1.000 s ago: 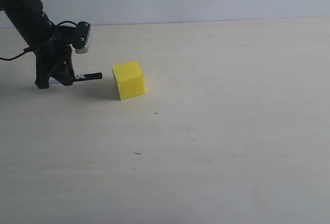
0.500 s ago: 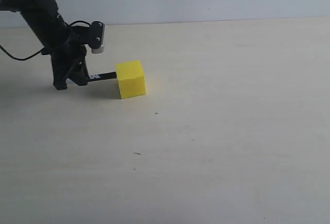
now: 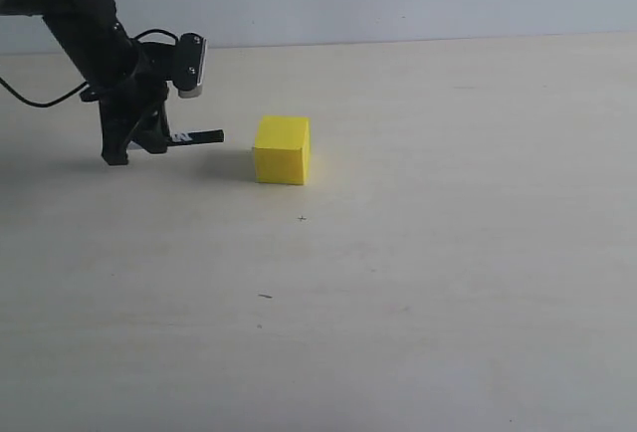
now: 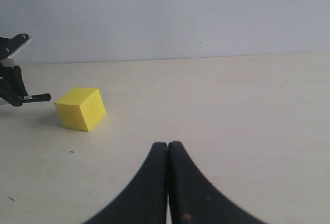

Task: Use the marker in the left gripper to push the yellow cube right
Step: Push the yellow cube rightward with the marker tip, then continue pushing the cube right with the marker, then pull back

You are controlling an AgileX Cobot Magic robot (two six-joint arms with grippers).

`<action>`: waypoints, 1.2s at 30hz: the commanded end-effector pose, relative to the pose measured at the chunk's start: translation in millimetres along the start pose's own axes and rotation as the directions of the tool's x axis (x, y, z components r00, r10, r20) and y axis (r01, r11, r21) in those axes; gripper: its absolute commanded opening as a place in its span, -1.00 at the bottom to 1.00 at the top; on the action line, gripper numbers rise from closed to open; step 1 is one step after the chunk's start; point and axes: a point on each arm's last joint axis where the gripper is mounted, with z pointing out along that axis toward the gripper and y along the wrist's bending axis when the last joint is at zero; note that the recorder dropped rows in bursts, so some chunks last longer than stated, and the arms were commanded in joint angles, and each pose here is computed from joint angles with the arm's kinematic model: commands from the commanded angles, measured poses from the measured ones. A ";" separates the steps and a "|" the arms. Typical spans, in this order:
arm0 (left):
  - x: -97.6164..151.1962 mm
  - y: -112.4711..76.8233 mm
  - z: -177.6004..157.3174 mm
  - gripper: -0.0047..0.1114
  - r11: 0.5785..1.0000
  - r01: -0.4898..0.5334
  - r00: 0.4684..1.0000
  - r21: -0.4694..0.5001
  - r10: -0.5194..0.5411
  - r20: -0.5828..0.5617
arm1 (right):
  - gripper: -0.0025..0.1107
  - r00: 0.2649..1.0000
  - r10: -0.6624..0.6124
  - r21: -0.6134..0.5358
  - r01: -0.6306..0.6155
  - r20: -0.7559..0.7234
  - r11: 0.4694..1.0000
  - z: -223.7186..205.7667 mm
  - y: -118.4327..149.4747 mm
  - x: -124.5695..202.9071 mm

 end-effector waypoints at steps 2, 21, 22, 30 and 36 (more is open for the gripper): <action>7.1 1.5 -7.9 -0.92 1.000 -0.020 0.999 -0.006 0.019 -0.043 | -0.96 1.000 -0.005 0.000 0.005 0.007 1.000 0.0 -0.2 0.6; -63.3 0.2 6.6 -0.92 0.988 -0.156 0.988 0.008 0.155 0.017 | -0.96 1.000 -0.005 0.000 0.005 0.007 1.000 0.0 -0.2 0.6; -65.1 1.2 5.6 -0.92 0.988 -0.157 0.987 0.003 0.157 0.018 | -0.96 1.000 -0.005 0.000 0.005 0.007 1.000 0.0 -0.2 0.6; -35.7 7.0 1.2 -0.92 0.998 -0.039 0.999 0.050 0.039 -0.011 | -0.96 1.000 -0.005 0.000 0.005 0.007 1.000 0.0 -0.2 0.6; -18.6 7.8 -0.1 -0.92 0.996 -0.007 0.999 0.085 0.010 -0.041 | -0.96 1.000 -0.005 0.000 0.005 0.007 1.000 0.0 -0.2 0.6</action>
